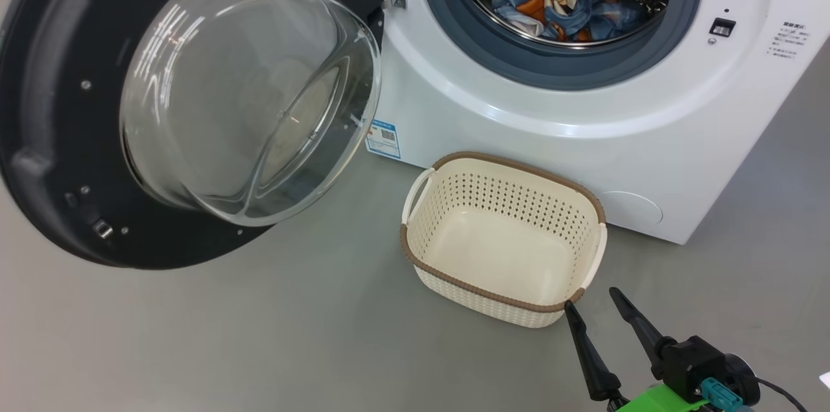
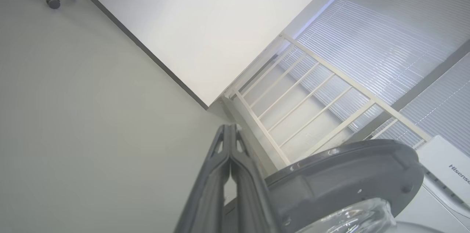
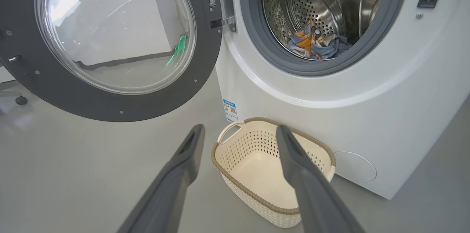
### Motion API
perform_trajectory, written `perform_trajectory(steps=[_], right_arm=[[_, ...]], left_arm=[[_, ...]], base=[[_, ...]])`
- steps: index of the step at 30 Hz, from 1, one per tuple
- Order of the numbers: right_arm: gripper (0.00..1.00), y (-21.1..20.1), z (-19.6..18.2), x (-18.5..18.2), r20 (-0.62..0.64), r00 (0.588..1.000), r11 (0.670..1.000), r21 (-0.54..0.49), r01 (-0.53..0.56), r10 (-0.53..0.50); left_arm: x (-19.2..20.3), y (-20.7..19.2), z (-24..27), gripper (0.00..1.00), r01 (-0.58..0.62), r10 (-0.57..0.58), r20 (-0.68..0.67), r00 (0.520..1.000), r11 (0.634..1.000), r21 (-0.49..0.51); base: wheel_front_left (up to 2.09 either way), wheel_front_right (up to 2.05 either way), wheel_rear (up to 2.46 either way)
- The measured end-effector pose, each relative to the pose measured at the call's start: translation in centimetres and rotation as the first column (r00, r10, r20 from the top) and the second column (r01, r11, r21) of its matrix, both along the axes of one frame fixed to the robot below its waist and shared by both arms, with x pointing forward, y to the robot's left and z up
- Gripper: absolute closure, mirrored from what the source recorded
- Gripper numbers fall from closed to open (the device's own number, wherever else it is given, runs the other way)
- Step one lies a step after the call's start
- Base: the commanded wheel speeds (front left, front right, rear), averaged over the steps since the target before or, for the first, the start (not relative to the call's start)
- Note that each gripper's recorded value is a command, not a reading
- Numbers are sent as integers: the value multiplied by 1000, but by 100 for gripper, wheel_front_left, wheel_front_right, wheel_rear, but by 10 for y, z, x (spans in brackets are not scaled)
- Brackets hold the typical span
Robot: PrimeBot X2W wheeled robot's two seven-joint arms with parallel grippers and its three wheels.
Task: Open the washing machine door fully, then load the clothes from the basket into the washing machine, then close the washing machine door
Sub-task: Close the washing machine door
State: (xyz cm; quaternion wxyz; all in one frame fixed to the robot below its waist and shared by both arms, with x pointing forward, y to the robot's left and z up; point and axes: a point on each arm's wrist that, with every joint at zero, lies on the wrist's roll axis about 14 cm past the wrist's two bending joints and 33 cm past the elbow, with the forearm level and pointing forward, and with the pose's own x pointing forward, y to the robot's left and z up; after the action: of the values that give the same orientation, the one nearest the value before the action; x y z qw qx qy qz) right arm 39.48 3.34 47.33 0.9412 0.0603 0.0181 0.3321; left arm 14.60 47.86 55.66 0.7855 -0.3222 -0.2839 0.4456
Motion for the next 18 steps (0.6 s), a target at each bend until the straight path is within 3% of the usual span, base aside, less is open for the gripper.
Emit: perform_trajectory(steps=[3, 8, 13, 18], right_arm=[[0, -2, -3, 1, -8, 1000, 1000, 0, 7, -7], [0, -9, -8, 4, -18, 1000, 1000, -6, 22, -22], [0, -17, -8, 12, -10, 999, 999, -9, 42, -43], [0, -29, -14, 16, -25, 997, 997, -21, 68, -68]], left_arm=[[4, 26, 27, 100, -12, 11, 15, 1000, 999, 50], [28, 53, 45, 100, 10, -11, 74, 997, 1000, 14], [54, 71, 53, 100, 56, -47, 141, 989, 997, -56], [70, 79, 29, 100, 95, -72, 136, 988, 980, -173]], base=[[0, 0, 0], [0, 0, 0], [0, 0, 0], [0, 0, 0]])
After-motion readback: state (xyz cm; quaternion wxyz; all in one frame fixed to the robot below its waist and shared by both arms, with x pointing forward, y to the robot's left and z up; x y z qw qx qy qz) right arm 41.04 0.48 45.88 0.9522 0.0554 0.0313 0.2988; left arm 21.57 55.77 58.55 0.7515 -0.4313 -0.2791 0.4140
